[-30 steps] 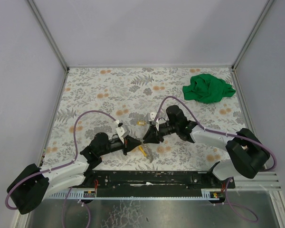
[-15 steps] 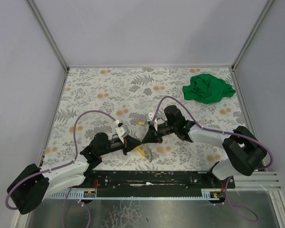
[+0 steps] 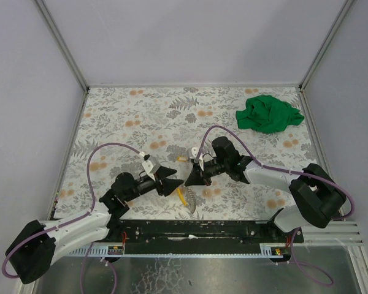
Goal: Put the keys on the keyring
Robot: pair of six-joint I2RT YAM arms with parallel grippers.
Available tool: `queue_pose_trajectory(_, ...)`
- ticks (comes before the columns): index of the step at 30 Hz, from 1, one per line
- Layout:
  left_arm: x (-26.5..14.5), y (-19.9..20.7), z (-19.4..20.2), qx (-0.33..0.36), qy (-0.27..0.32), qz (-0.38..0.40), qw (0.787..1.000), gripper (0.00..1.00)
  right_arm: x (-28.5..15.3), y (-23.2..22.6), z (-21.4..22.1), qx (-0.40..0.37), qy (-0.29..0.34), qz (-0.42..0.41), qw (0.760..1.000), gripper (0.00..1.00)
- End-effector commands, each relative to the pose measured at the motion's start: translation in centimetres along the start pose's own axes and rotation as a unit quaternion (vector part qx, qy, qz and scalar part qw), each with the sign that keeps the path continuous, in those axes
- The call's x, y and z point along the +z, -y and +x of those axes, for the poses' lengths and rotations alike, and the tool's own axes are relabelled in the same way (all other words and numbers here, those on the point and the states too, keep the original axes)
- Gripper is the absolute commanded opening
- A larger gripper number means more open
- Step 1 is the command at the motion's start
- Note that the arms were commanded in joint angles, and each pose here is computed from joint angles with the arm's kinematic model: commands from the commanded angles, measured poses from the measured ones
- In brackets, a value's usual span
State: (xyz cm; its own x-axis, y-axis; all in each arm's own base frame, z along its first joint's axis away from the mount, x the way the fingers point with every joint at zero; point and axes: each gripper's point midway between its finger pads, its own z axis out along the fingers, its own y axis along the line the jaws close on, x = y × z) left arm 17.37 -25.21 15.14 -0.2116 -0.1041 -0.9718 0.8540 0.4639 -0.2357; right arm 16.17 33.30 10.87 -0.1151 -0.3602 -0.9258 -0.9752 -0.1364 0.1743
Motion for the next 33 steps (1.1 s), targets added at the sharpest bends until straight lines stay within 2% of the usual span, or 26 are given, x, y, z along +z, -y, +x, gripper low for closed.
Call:
queue_pose_trajectory(1, 0.5, -1.2, -1.4, -0.008, 0.019, -0.035, 0.999, 0.54, -0.2, 0.1, -3.1, -0.050, 0.025, 0.002, 0.998, 0.00)
queue_pose_trajectory(8, 0.1, -0.4, -1.2, -0.009, 0.027, -0.012, 1.000, 0.54, -0.4, 0.5, -3.2, -0.055, 0.023, 0.017, 0.998, 0.00)
queue_pose_trajectory(11, -0.4, 0.5, -1.0, 0.007, 0.034, 0.013, 0.999, 0.50, -0.5, 0.6, -3.3, -0.060, 0.027, 0.025, 0.998, 0.00)
queue_pose_trajectory(14, -0.2, 0.9, -0.2, 0.014, 0.019, 0.030, 0.999, 0.44, -0.6, 0.5, -3.5, -0.064, 0.031, 0.026, 0.997, 0.00)
queue_pose_trajectory(19, 0.7, 1.6, 0.7, 0.020, -0.012, 0.065, 0.998, 0.40, -0.7, 0.3, -3.7, -0.067, 0.036, 0.025, 0.997, 0.00)
queue_pose_trajectory(25, 1.1, 1.8, 0.8, 0.026, -0.018, 0.078, 0.996, 0.31, -0.8, 0.1, -3.6, -0.067, 0.037, 0.023, 0.997, 0.00)
queue_pose_trajectory(33, 1.1, 1.6, 0.3, 0.035, -0.007, 0.071, 0.997, 0.31, -0.7, -0.2, -3.5, -0.065, 0.037, 0.014, 0.997, 0.00)
